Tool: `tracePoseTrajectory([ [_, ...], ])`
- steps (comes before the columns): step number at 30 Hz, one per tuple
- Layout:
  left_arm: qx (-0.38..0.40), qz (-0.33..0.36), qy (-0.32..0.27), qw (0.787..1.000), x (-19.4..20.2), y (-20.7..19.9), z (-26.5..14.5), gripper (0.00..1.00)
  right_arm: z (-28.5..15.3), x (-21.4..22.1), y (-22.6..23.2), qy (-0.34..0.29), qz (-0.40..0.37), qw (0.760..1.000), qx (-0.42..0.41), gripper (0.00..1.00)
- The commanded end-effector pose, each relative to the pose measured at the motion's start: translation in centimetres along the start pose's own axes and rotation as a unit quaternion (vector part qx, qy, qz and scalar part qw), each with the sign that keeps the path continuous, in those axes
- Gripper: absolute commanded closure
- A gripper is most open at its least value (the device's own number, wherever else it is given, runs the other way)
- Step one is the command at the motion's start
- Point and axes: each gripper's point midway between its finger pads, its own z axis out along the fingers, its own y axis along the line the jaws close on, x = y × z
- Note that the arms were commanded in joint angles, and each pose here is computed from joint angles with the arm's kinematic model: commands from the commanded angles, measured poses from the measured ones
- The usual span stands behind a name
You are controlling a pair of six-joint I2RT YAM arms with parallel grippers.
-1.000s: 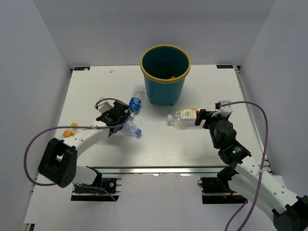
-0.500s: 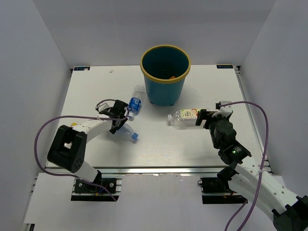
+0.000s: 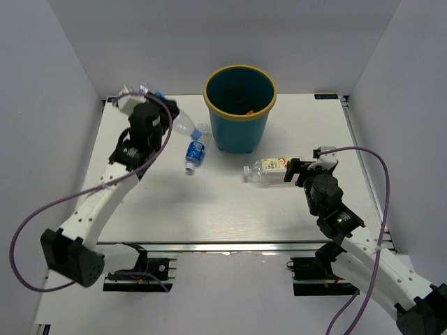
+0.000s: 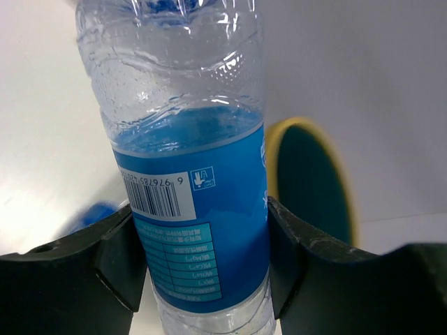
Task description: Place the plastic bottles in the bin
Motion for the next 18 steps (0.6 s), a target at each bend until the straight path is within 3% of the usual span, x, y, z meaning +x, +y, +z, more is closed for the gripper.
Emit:
tracePoseTrajectory([
  [1,0.073,0.029,-0.032,0.996,-2.9,-6.5,1.9,0.50,-0.1,-3.2,-0.4,-0.039,0.018,0.999,0.013,0.11],
  [5,0.155,0.030,-0.022,0.987,-3.2,-14.6,5.7,0.51,-0.1,-3.1,-0.6,-0.040,0.018,0.999,0.019,0.11],
  [11,0.210,0.041,-0.031,0.976,-2.1,-20.8,9.6,0.49,0.1,-2.7,-0.5,-0.032,0.014,0.999,0.017,0.11],
  [12,0.207,0.057,-0.018,0.977,-0.1,-20.7,11.2,0.47,0.2,-2.6,-0.5,-0.030,0.012,0.999,0.019,0.11],
  [15,0.217,0.089,-0.013,0.972,1.5,-22.6,11.8,0.18,0.4,-2.4,-0.4,-0.025,0.009,0.999,0.020,0.11],
  [16,0.219,0.102,-0.002,0.970,2.4,-23.0,11.6,0.02,0.4,-2.3,-0.4,-0.024,0.007,0.999,0.020,0.11],
  [18,0.224,0.112,-0.005,0.968,2.2,-23.6,11.3,0.02,0.5,-2.1,-0.4,-0.019,0.005,1.000,0.021,0.11],
])
